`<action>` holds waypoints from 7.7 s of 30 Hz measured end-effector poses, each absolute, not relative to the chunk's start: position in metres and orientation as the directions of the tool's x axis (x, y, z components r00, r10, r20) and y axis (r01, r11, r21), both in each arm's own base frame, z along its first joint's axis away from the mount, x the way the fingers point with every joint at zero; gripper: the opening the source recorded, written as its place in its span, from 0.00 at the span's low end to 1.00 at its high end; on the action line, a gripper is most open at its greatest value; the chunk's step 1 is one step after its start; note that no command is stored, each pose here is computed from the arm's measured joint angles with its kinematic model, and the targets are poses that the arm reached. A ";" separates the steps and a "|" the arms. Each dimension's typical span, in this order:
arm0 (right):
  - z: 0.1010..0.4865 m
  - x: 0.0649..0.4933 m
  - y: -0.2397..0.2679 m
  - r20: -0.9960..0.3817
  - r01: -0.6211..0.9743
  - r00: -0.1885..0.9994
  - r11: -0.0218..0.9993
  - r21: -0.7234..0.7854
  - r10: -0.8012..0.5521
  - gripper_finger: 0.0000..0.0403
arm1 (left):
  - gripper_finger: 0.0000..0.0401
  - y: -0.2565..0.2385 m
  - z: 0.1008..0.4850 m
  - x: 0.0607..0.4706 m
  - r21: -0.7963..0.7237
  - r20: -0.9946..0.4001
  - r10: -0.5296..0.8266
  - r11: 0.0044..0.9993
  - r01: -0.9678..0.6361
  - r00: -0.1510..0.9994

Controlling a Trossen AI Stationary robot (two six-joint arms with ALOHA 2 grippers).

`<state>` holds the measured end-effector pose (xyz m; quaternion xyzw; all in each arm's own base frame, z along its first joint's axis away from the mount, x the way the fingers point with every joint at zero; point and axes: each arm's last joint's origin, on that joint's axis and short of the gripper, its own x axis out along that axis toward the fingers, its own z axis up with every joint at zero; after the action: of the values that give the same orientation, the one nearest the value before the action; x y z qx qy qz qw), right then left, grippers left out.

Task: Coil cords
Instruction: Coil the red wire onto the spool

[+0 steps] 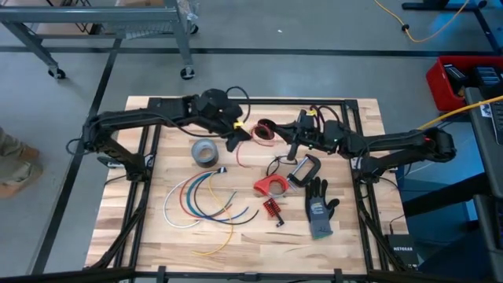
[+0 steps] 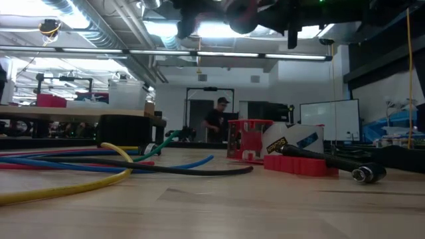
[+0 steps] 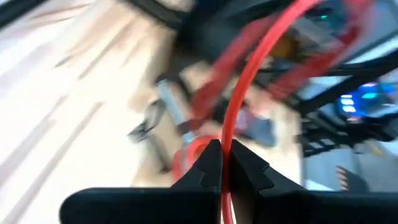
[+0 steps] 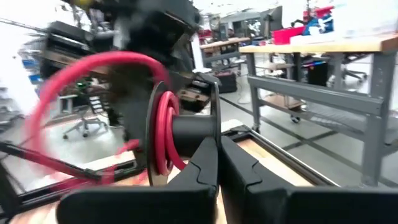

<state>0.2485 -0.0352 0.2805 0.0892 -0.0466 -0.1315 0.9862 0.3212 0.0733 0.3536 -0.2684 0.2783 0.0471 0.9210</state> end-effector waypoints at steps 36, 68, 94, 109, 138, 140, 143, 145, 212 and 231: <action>0.276 0.255 -0.036 0.080 0.236 0.962 0.946 0.222 -0.259 0.01 | 0.00 0.045 0.353 0.332 -0.458 -0.535 0.013 0.835 -0.304 0.845; 0.273 0.281 -0.038 0.003 0.225 0.973 0.945 0.237 -0.232 0.01 | 0.00 0.051 0.382 0.336 -0.451 -0.384 0.107 0.845 -0.287 0.917; 0.271 0.281 -0.039 -0.019 0.240 0.970 0.944 0.224 -0.242 0.01 | 0.02 0.049 0.392 0.362 -0.402 -0.279 0.015 0.906 -0.131 0.960; 0.287 0.254 -0.040 -0.077 0.405 0.913 0.913 0.052 -0.400 0.01 | 0.32 0.037 0.382 0.334 -0.253 -0.563 -0.059 0.962 -0.104 0.824; 0.306 0.216 -0.034 -0.117 0.346 0.930 0.938 -0.036 -0.348 0.01 | 0.18 0.019 0.259 0.346 -0.148 -0.461 0.063 0.978 -0.147 0.885; 0.309 0.212 -0.032 -0.109 0.321 0.940 0.947 -0.032 -0.322 0.01 | 0.17 0.021 0.250 0.343 -0.165 -0.491 0.068 0.972 -0.169 0.868; 0.316 0.199 -0.030 -0.095 0.284 0.954 0.958 -0.025 -0.286 0.01 | 0.15 0.027 0.247 0.340 -0.161 -0.499 0.082 0.969 -0.185 0.863; 0.324 0.186 -0.028 -0.064 0.284 0.956 0.959 -0.020 -0.285 0.01 | 0.15 0.030 0.248 0.339 -0.143 -0.492 0.092 0.972 -0.185 0.866; 0.328 0.186 -0.024 0.008 0.142 0.990 0.972 -0.188 -0.143 0.01 | 0.15 0.025 0.219 0.412 -0.301 0.104 0.081 0.952 -0.046 0.991; 0.320 0.199 -0.030 -0.025 0.293 0.952 0.932 -0.215 -0.305 0.01 | 0.15 0.009 0.216 0.418 -0.214 0.055 0.042 0.976 -0.029 0.998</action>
<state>0.1989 -0.0303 0.3202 -0.1050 0.0291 -0.1521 0.9823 0.4176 0.0087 0.2162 -0.1072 -0.0296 0.0179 0.9936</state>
